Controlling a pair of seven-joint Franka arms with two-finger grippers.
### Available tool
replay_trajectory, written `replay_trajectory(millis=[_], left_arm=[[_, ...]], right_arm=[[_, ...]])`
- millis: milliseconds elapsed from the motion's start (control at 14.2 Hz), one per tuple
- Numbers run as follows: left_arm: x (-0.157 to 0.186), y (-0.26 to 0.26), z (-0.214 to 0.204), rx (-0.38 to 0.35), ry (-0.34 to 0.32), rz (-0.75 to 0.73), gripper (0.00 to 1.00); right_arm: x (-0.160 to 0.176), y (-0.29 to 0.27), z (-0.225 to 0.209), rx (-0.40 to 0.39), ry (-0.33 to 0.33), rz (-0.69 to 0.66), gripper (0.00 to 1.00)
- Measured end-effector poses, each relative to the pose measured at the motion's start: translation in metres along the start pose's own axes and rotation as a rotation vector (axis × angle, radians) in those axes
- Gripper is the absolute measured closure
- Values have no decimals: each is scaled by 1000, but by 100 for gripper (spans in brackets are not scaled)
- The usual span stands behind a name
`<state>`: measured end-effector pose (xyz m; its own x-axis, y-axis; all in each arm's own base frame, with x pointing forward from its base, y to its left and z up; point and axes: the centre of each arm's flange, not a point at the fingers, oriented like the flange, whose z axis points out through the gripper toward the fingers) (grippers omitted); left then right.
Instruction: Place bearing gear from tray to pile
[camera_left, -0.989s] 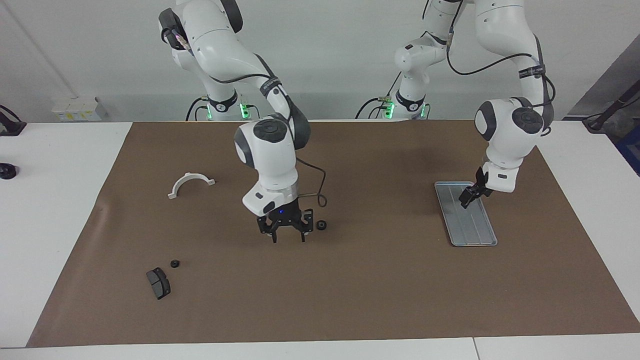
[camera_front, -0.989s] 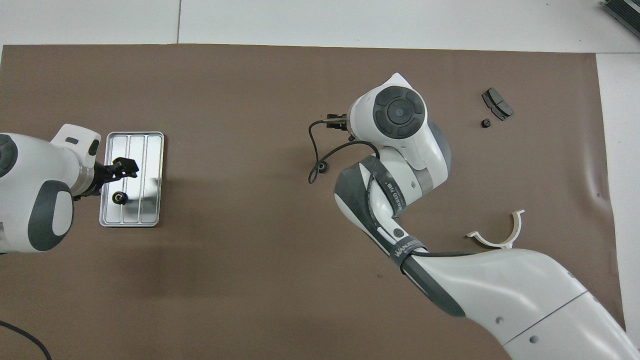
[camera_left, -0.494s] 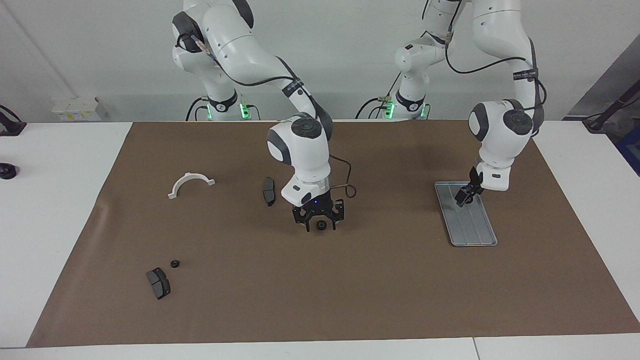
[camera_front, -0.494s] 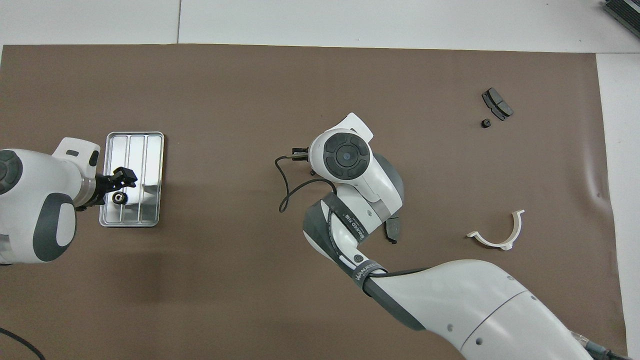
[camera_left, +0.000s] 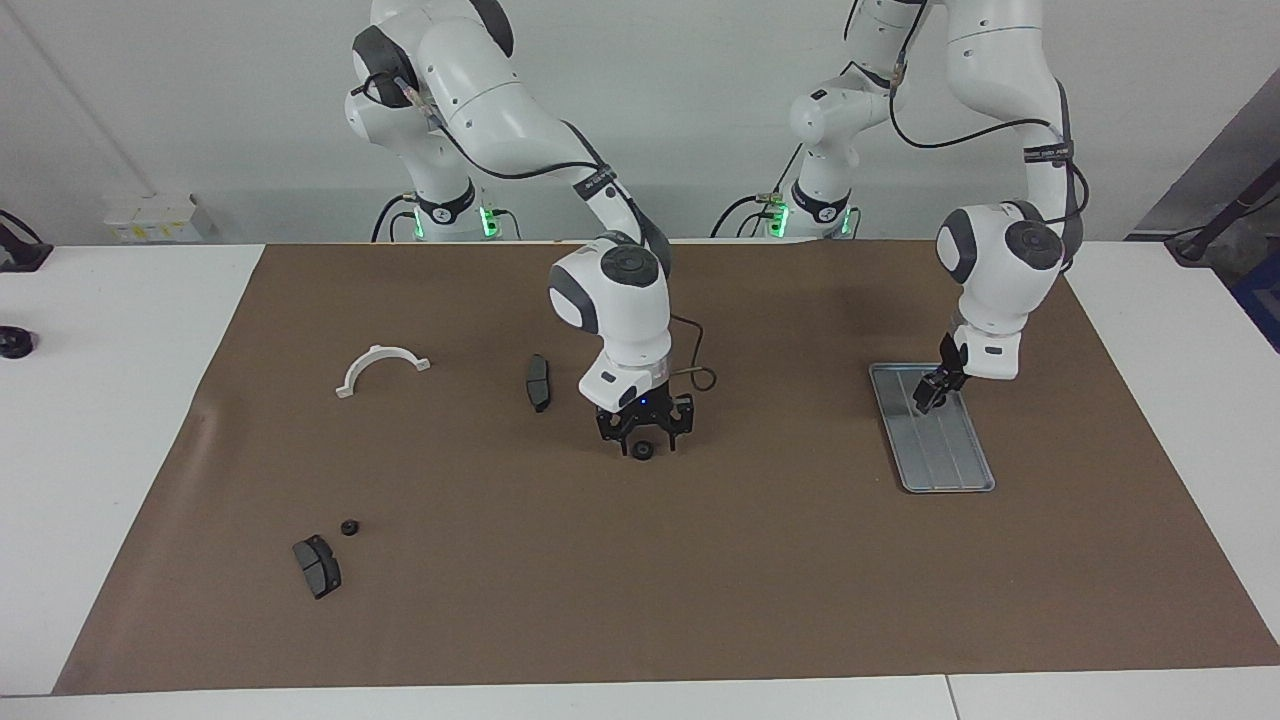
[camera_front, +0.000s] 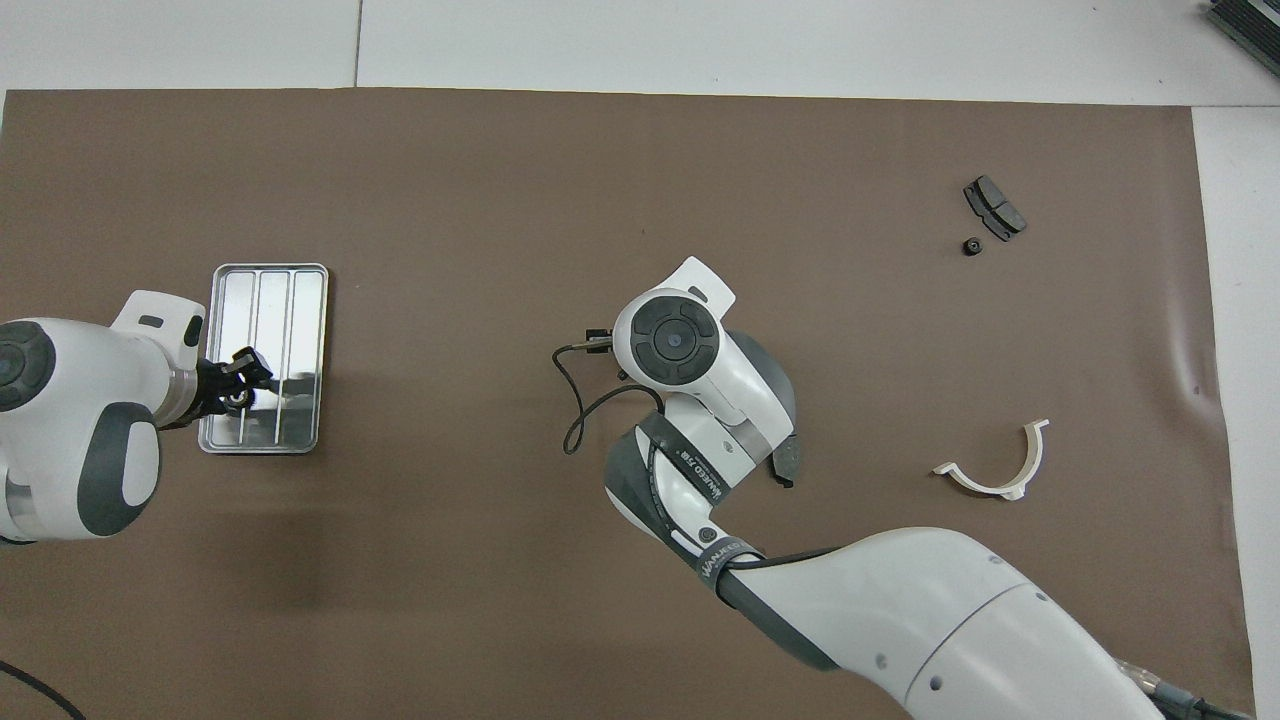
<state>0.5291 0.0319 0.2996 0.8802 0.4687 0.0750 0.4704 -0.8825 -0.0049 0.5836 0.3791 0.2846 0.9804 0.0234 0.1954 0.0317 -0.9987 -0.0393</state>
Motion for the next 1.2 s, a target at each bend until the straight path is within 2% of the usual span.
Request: replay_trajectory(millis=[71, 141, 353, 494, 636, 777, 989, 1201], left_arm=[[0, 1, -1, -6, 6, -1, 60], [0, 1, -1, -6, 6, -1, 65], [2, 2, -3, -5, 5, 2, 65], [9, 7, -15, 7, -8, 8, 65], [25, 24, -49, 24, -20, 27, 65], [35, 60, -102, 33, -15, 73, 65], [21, 123, -160, 7, 30, 171, 65], [-8, 174, -166, -40, 59, 261, 65]], right_arm=[[0, 0, -1, 0, 0, 0, 37], [0, 0, -1, 0, 1, 0, 41], [0, 1, -2, -2, 3, -1, 47], [1, 2, -3, -3, 5, 0, 58], [1, 3, -3, -4, 6, 1, 63], [2, 4, -3, -4, 7, 2, 65], [10, 16, -3, -24, 24, 0, 65], [40, 56, -10, -34, 50, 33, 65]])
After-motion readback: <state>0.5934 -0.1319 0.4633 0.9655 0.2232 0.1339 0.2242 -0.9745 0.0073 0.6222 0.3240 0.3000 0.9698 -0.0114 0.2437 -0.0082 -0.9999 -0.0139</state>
